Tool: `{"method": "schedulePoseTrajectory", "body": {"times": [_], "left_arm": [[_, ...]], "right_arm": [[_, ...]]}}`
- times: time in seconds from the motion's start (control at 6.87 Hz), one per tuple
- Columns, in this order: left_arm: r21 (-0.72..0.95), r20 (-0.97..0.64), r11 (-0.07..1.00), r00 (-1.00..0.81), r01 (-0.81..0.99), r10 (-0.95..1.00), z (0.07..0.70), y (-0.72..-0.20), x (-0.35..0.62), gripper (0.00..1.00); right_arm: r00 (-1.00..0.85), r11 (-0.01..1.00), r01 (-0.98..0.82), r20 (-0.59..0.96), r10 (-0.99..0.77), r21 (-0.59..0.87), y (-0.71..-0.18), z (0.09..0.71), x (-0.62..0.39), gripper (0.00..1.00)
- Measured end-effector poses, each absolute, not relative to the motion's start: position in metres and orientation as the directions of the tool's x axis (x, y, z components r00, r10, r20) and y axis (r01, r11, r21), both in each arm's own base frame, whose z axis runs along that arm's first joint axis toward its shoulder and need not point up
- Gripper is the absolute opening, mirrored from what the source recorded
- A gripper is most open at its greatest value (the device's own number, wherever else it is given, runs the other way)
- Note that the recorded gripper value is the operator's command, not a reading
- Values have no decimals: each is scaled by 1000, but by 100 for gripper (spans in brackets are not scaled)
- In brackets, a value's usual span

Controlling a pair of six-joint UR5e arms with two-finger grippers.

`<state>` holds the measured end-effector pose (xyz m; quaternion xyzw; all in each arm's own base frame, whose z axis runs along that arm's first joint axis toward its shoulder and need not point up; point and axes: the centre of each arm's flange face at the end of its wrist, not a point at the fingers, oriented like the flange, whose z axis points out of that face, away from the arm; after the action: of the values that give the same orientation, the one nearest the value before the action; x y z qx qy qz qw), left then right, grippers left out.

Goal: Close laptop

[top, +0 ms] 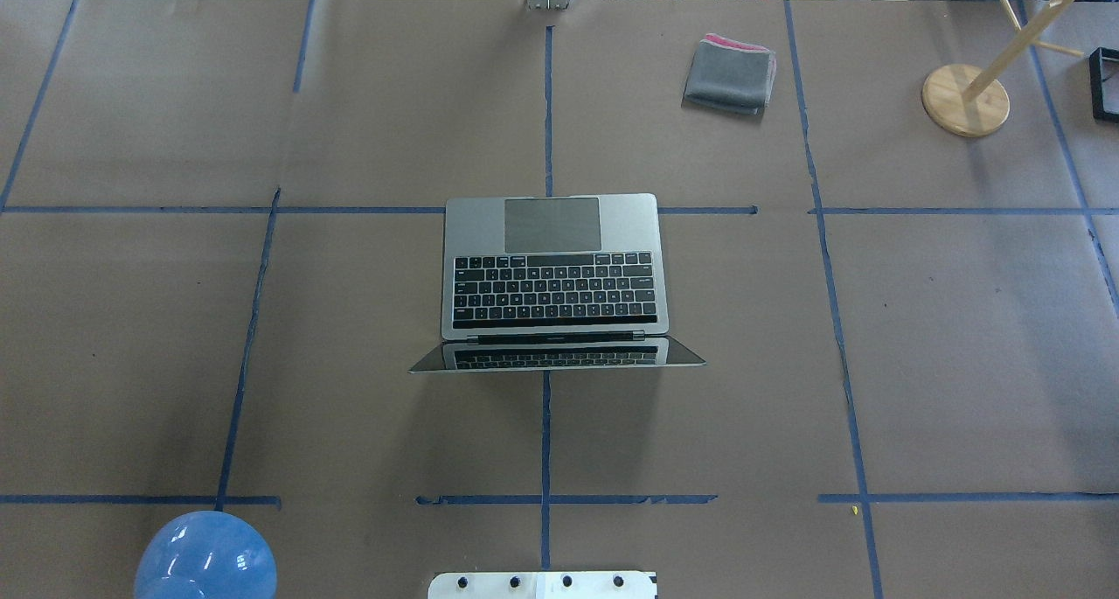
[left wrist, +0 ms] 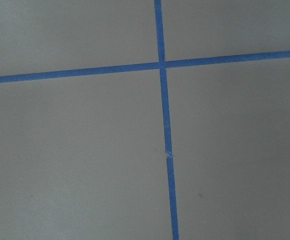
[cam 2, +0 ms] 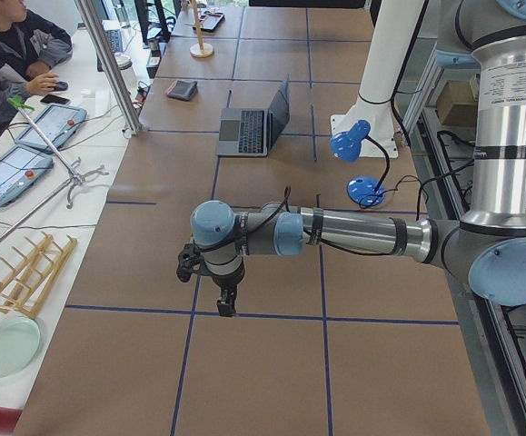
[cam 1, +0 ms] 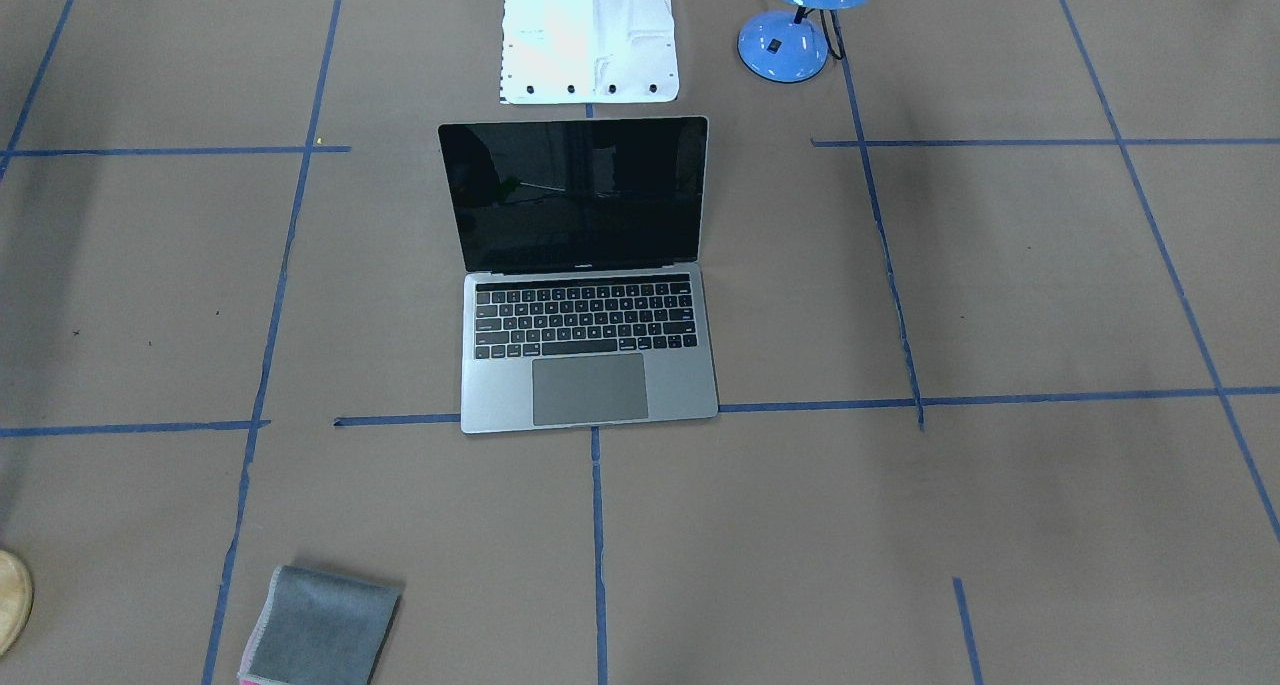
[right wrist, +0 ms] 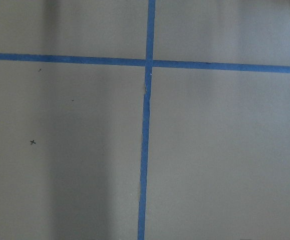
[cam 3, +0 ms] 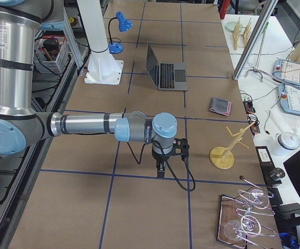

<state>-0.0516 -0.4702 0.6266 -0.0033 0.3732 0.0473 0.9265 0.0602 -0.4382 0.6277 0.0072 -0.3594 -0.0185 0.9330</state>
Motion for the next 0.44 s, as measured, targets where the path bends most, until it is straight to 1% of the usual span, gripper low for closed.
{"method": "schedulePoseTrajectory", "body": {"times": [0.44], "left_arm": [[32, -691, 995, 718, -91, 88, 625, -471, -51, 100]], "right_arm": [[741, 999, 31, 670, -46, 35, -438, 625, 60, 100]]}}
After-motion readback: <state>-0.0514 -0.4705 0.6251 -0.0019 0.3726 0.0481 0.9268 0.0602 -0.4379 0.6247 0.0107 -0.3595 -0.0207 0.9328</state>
